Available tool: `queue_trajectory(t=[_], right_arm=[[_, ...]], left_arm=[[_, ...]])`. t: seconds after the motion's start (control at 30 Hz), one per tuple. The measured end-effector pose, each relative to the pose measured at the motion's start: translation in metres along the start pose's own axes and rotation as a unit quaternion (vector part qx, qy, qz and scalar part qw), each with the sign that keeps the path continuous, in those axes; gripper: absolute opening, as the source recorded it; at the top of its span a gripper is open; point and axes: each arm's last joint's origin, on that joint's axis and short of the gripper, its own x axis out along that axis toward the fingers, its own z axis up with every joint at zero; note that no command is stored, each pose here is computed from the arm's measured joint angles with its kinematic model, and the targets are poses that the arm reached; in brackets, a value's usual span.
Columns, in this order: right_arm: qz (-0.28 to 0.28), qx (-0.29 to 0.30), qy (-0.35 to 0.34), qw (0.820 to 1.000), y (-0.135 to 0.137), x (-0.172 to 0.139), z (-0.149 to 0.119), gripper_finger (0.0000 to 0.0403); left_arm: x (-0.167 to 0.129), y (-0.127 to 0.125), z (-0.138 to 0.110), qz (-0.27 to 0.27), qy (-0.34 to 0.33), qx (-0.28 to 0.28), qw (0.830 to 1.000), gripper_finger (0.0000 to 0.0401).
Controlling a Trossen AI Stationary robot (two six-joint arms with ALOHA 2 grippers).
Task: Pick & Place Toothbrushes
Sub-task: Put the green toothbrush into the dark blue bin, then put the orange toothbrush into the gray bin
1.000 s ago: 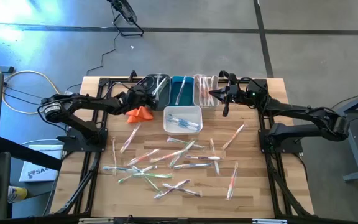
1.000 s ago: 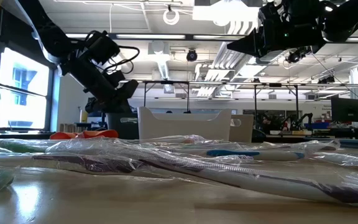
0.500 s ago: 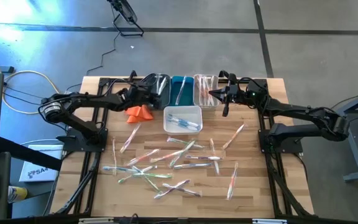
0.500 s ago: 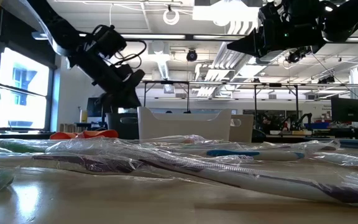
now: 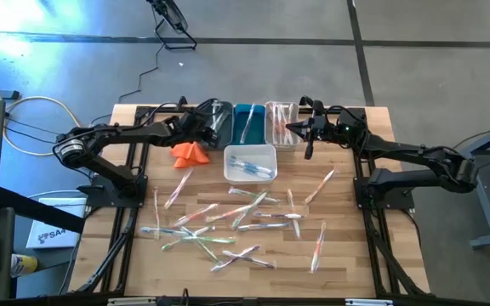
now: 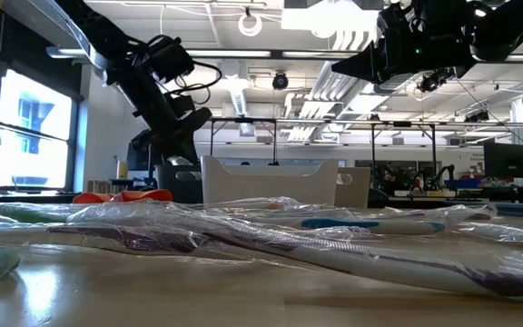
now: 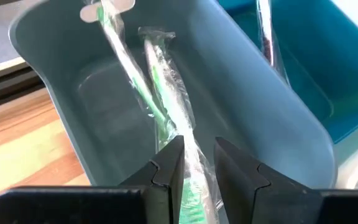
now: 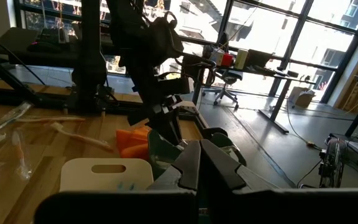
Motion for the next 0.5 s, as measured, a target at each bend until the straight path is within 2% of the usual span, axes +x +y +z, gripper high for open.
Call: queue_trajectory(t=[0.27,0.5], right_arm=[[0.0,0.0,0.0,1.0,0.0,0.0,0.0,0.0002],[0.0,0.0,0.0,1.0,0.0,0.0,0.0,0.0002]], left_arm=[[-0.004,-0.004,0.012,0.001,0.001,0.003,1.0,0.0083],[-0.004,-0.004,0.012,0.0,0.0,0.002,1.0,0.0083]])
